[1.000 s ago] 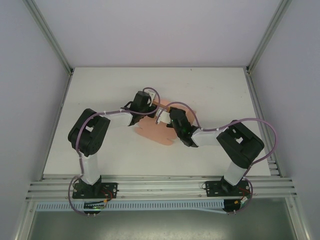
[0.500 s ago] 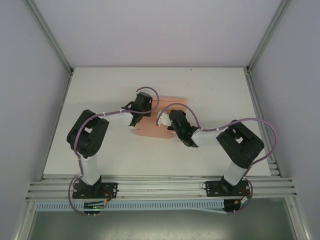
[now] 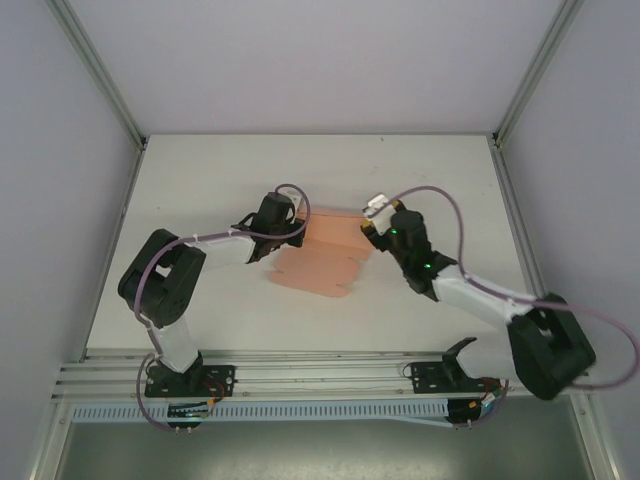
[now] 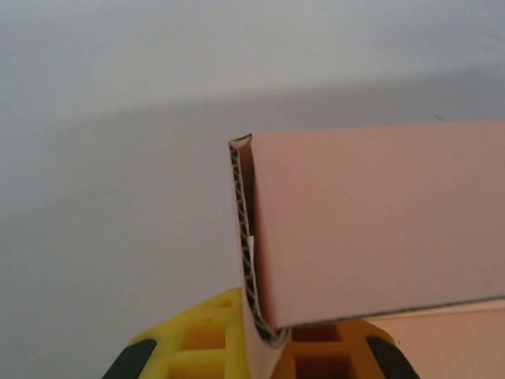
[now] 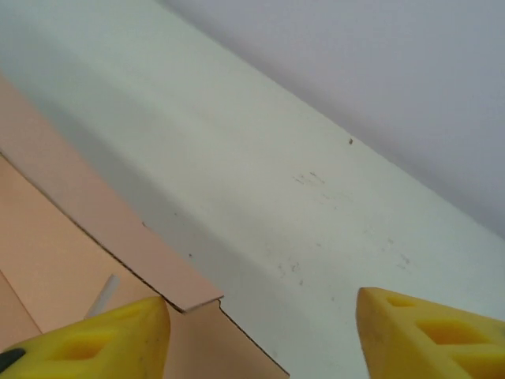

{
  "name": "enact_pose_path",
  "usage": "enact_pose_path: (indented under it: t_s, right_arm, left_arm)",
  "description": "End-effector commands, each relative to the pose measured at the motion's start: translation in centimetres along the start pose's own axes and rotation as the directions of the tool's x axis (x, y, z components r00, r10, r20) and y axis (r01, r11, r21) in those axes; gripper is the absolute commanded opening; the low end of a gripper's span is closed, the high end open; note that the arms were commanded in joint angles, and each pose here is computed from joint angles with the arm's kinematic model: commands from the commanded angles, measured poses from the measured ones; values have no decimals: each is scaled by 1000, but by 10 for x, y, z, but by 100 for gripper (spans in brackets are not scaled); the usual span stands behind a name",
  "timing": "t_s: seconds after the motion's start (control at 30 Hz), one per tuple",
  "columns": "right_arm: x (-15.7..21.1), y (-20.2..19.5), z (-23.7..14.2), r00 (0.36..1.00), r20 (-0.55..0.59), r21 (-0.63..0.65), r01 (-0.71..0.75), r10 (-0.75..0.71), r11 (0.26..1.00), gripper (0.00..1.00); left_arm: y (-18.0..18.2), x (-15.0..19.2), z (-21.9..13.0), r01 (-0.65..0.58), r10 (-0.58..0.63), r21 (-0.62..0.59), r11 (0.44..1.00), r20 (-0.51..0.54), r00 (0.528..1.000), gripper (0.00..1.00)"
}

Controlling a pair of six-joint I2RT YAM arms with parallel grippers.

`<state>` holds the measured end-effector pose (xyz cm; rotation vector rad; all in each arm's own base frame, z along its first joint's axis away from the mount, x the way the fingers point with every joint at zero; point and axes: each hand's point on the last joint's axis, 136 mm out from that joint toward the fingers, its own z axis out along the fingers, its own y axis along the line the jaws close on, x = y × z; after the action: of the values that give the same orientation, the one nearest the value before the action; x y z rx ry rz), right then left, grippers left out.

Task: Assemble paper box

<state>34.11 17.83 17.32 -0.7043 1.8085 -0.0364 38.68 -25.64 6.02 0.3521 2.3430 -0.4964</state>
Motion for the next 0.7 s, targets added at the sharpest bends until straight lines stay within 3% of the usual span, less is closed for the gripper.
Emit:
enact_pose_path:
  t_s: [0.0,0.23,0.47,0.67]
  right_arm:
    - [18,29,-21,976,-43,-217,-218,214,951,67]
    - [11,41,-49,941,-60,-388,-330,333,861,67]
    - [13,29,-52,908,-69,-353,-409,412,841,67]
    - [4,34,-55,892,-88,-430,-436,444,790,67]
  left_arm:
    - [-22,13,-13,31,-21,146,989,-68,997,0]
    - [-34,2,-24,74,-64,241,968,-49,997,0]
    - [-43,-7,-40,76,-74,327,942,-18,997,0]
    - [-43,-11,-45,78,-81,347,935,-7,997,0]
